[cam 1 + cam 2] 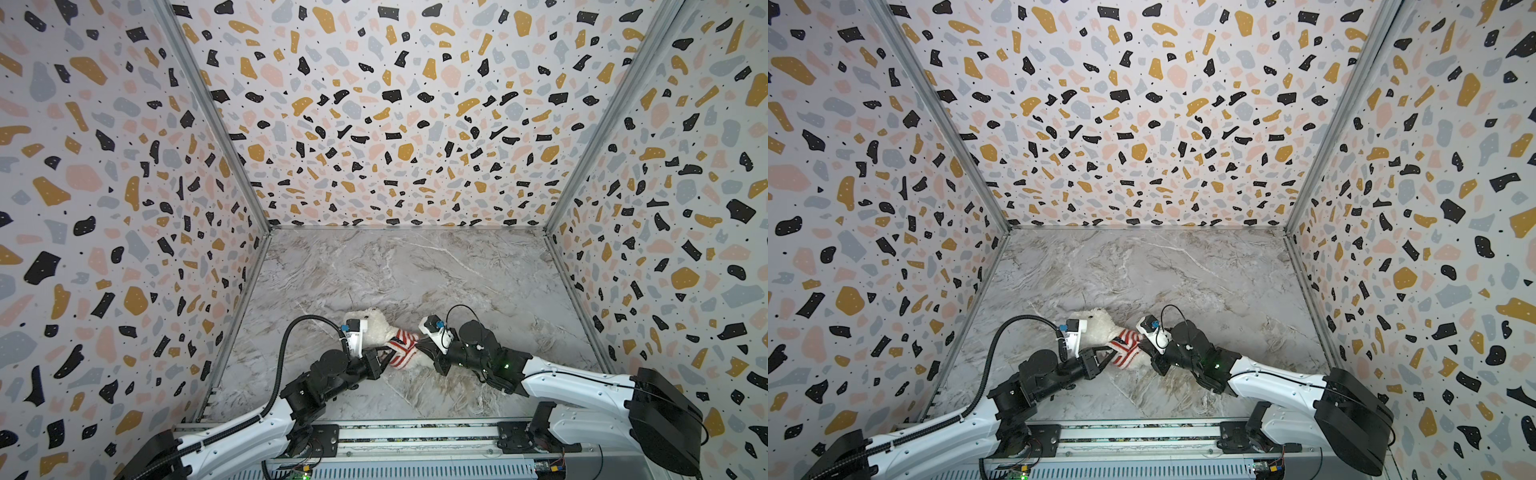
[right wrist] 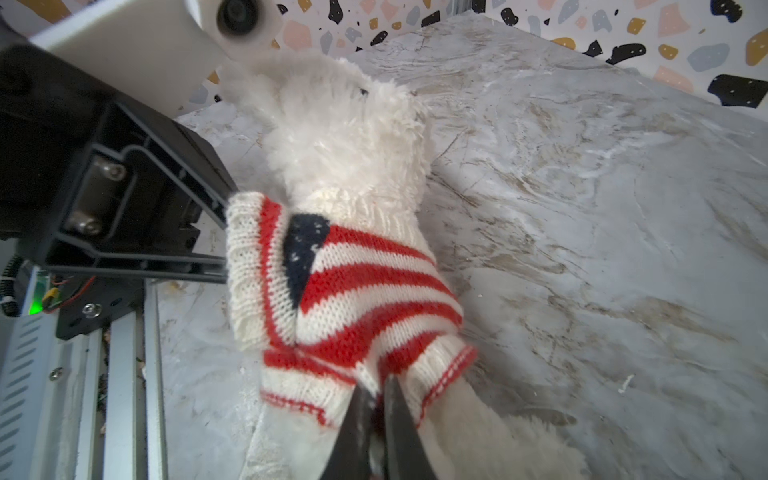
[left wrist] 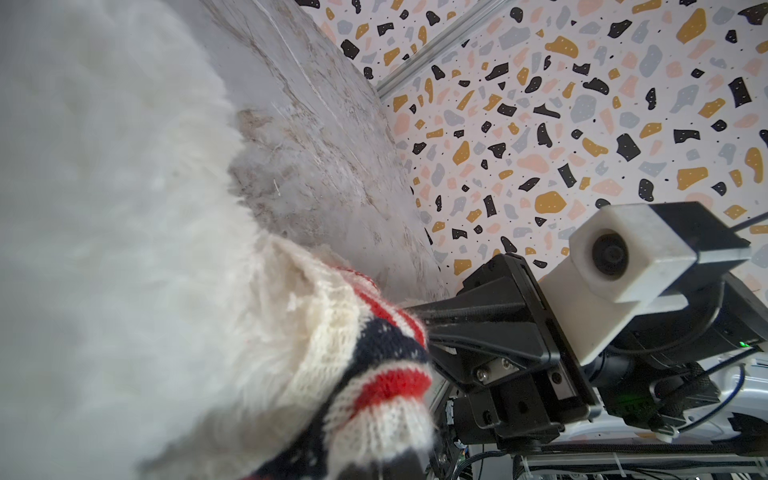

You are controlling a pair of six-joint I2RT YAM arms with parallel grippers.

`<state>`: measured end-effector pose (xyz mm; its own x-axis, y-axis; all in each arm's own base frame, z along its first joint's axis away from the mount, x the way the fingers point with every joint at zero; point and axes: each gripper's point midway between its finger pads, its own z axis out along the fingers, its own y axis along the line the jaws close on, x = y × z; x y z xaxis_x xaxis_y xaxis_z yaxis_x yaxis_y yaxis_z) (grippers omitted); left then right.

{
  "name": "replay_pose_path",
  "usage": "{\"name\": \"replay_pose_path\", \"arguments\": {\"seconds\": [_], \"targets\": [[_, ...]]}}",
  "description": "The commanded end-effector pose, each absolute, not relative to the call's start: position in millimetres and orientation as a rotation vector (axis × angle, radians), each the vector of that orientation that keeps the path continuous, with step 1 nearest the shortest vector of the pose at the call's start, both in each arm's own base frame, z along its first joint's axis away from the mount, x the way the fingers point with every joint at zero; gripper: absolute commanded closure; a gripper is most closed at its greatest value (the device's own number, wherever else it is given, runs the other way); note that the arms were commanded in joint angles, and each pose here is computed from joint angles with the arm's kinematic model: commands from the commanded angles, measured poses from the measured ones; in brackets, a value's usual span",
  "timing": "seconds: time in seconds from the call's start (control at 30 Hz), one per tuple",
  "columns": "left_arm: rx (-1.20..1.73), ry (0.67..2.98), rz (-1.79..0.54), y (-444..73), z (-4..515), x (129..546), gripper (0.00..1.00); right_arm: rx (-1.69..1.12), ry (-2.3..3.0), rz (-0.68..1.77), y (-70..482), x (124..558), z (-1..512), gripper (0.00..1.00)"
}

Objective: Dress the teddy bear
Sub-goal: 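Lay the bear down, pulling the sweater hem with both grippers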

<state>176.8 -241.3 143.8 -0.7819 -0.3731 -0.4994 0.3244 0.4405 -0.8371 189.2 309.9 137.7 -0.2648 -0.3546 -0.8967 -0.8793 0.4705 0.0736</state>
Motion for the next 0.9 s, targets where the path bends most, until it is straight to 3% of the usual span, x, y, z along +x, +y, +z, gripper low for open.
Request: {"name": "replay_pose_path", "arguments": {"seconds": [0.0, 0.13, 0.5, 0.73, 0.87], "targets": [[-0.044, 2.009, -1.403, -240, 146, 178, 1.0, -1.037, 1.894, 0.65, 302, 197, 121, 0.9], [-0.045, 2.006, -1.412, -240, 145, 177, 1.0, -1.051, 1.898, 0.659, 304, 195, 118, 1.0], [0.09, 1.994, -1.542, -251, 160, 155, 1.0, -0.788, 2.023, 0.519, 250, 231, 106, 1.0], [0.285, 2.043, -1.648, -272, 163, 134, 1.0, -0.827, 1.984, 0.56, 258, 224, 114, 1.0], [0.406, 2.147, -1.578, -278, 149, 128, 1.0, -0.868, 1.99, 0.55, 263, 221, 108, 1.0]]}}
